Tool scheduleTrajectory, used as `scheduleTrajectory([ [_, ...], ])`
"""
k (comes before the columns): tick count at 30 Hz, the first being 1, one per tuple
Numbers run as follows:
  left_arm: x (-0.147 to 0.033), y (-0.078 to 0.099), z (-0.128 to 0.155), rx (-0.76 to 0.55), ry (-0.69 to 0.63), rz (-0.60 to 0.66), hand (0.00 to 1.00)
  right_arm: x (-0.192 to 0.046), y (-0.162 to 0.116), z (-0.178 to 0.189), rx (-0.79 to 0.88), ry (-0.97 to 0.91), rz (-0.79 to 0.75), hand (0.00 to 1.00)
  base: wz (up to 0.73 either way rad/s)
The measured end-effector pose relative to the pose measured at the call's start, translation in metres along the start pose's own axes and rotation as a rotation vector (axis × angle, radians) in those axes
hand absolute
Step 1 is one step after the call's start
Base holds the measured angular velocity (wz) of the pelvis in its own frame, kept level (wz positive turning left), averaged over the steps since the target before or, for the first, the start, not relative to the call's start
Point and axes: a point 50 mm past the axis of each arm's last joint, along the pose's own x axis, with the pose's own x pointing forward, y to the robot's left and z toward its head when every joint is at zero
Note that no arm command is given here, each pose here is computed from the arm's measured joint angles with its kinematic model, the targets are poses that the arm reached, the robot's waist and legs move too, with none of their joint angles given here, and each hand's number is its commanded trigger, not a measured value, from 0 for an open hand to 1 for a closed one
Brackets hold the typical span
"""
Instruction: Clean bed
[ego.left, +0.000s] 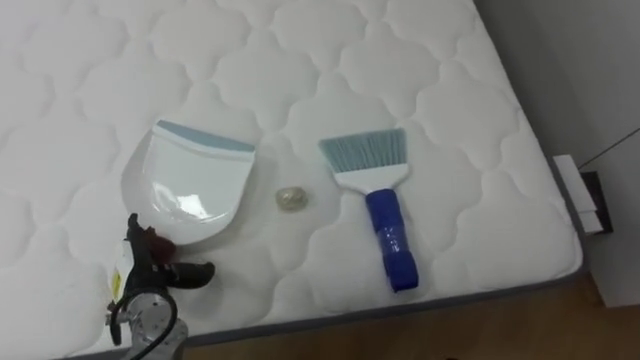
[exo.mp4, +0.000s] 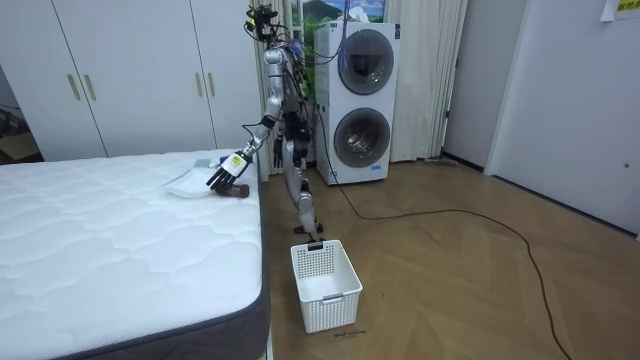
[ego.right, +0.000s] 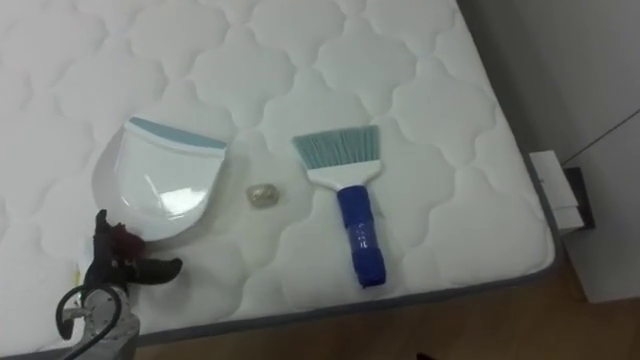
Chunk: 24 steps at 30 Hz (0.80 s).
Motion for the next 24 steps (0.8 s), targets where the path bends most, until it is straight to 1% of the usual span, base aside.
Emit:
scheduleTrajectory([
  [4,0.002,0.001,0.004,-0.011,-0.006,0.012,0.00,0.000,-0.001,0.002,-0.002,-0.011,-0.002,0.00,-0.05],
  [7,0.005,0.004,0.008,-0.014,-0.014,0.024,0.00,0.001,-0.003,0.010,-0.006,-0.045,-0.016,0.00,-0.30],
  [8,0.009,0.010,0.006,-0.001,-0.004,0.048,0.00,0.002,-0.001,0.021,-0.038,-0.071,-0.015,0.00,-0.38],
  [9,0.010,0.013,0.004,0.008,0.002,0.060,0.00,0.002,0.000,0.024,-0.050,-0.080,-0.014,0.00,-0.20],
  [11,0.012,0.012,0.001,0.015,0.036,0.061,0.00,0.002,-0.005,0.027,-0.055,-0.097,-0.059,0.00,0.25],
  [14,0.018,0.014,0.016,-0.028,-0.006,0.084,0.00,0.002,0.001,0.028,-0.049,-0.101,-0.058,0.00,0.38],
  [24,0.017,0.016,0.018,-0.036,-0.015,0.157,0.00,0.002,0.001,0.025,-0.015,-0.087,-0.059,0.00,0.08],
])
